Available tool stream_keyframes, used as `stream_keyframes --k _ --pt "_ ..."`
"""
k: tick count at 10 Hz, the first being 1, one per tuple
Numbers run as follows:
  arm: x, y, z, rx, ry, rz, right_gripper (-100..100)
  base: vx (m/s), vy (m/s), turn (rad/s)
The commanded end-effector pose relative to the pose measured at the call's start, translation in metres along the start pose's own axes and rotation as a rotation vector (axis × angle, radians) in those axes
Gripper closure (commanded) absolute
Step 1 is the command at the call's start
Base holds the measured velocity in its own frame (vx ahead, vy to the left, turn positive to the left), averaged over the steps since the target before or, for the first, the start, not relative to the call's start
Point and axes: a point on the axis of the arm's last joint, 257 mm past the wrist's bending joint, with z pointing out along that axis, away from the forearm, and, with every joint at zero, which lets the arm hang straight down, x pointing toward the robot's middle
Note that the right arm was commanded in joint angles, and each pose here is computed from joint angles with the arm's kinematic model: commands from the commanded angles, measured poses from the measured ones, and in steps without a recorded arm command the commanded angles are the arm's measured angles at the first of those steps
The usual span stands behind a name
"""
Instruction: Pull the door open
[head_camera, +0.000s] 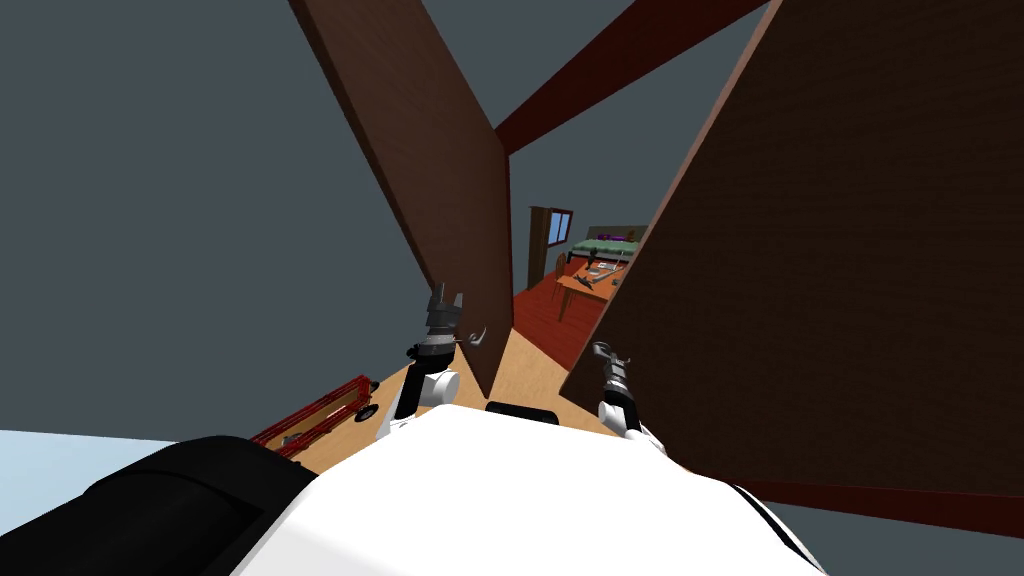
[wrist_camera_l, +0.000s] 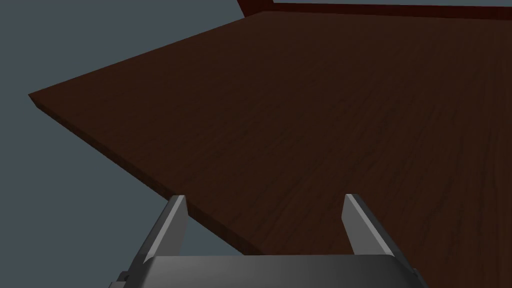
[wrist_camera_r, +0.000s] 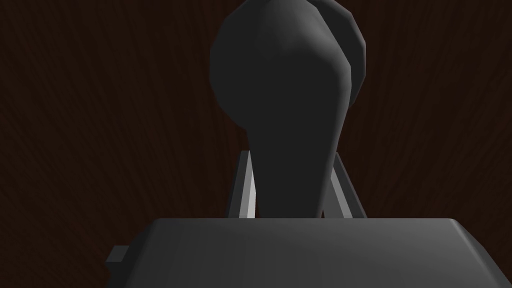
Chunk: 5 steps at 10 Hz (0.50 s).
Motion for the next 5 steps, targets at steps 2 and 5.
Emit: stream_keyframes --k 2,5 --pt "-0.016 0.001 -0.0018 -0.001 0.001 0.01 100 0.016 0.028 0.11" --pt "-0.039 0.004 -0.0022 -0.006 -0.007 0.009 100 0.054 0.011 0.032"
